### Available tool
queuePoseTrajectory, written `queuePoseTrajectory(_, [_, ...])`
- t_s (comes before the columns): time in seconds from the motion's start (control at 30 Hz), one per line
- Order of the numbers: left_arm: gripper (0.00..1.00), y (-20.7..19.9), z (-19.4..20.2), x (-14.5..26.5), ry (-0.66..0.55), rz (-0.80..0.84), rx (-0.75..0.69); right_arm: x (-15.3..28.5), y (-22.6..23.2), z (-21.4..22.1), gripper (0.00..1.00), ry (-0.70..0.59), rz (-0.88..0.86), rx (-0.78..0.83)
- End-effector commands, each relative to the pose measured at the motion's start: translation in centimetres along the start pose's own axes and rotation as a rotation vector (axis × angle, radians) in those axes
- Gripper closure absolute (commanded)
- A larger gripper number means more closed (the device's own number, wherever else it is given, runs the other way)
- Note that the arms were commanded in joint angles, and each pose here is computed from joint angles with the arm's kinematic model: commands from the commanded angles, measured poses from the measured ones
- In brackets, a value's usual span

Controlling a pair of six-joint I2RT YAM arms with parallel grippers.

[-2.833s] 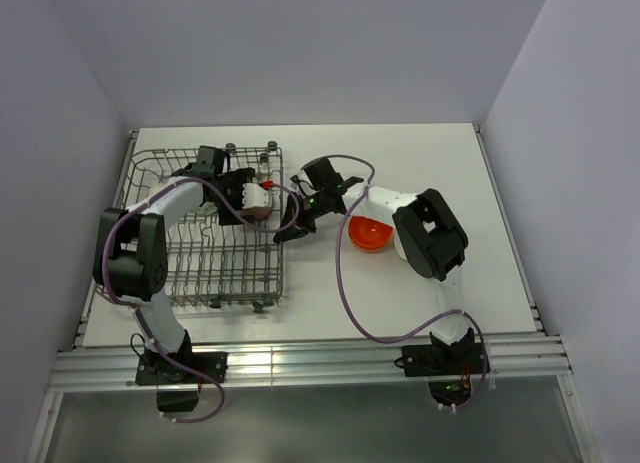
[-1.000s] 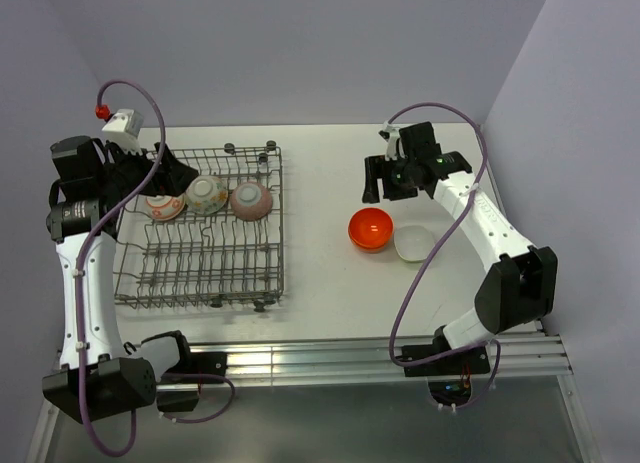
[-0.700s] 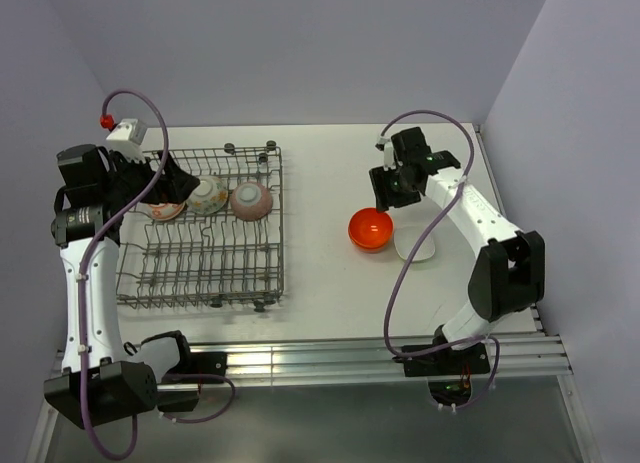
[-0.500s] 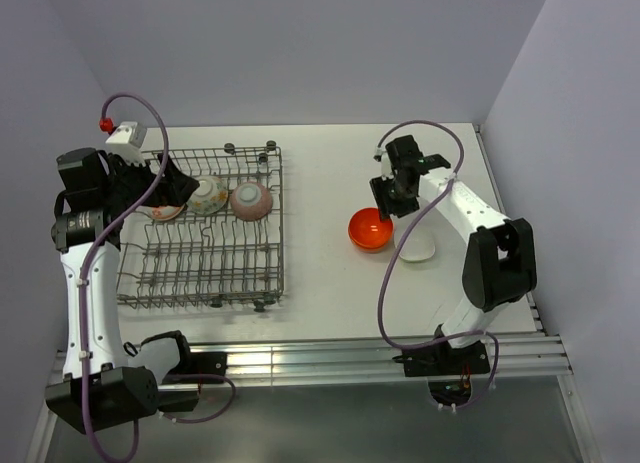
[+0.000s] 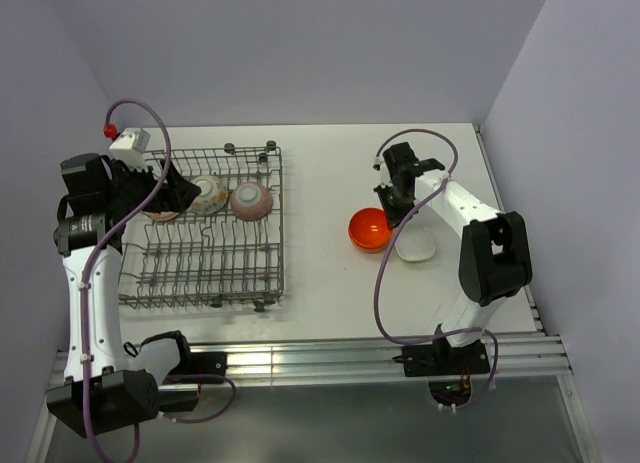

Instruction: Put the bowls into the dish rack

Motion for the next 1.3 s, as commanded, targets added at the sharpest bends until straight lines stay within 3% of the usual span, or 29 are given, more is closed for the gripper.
queuePoseTrajectory(0.0, [0.01,-0.3,-0.4,0.5,-0.03,-0.007,-0.03,0.7,0.0,-0.4,0.81,-0.012,-0.01,-0.004])
queuePoseTrajectory(0.17, [0.01,-0.5,-0.8,0.9,-0.034,-0.006,-0.038,2.9,-0.4,-0.9,1.0,-0.041,-0.061,-0.017])
queuePoseTrajectory(0.53, [0.01,-1.4,-3.4,1.8,-0.085,0.088,-0.047,11.4,2.0,-3.7,1.0,-0.252,-0.347,-0.008])
queuePoseTrajectory(0.87, [0.0,-4.0,-4.7,1.8,-0.212,0.407,0.195,19.1,8.4,-6.4,1.0,-0.438,-0.661,0.057])
queuePoseTrajectory(1.07, [0.0,-5.2,-4.9,1.7,-0.285,0.495,0.289,20.2,13.9,-6.0,1.0,-0.483,-0.749,0.184])
queuePoseTrajectory(1.27, [0.01,-7.9,-3.7,-1.2,-0.214,0.551,0.286,19.0,17.6,-5.2,1.0,-0.445,-0.782,0.235])
Point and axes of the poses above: each gripper's point midway between its finger pads, its own x axis back along the fingers, its own y axis along the line the jaws close on, z = x × y, the point moved 10 cm from there along x, back along the fingers, and after that the axes turned 14 degrees about -x, right-handed, at the moved point
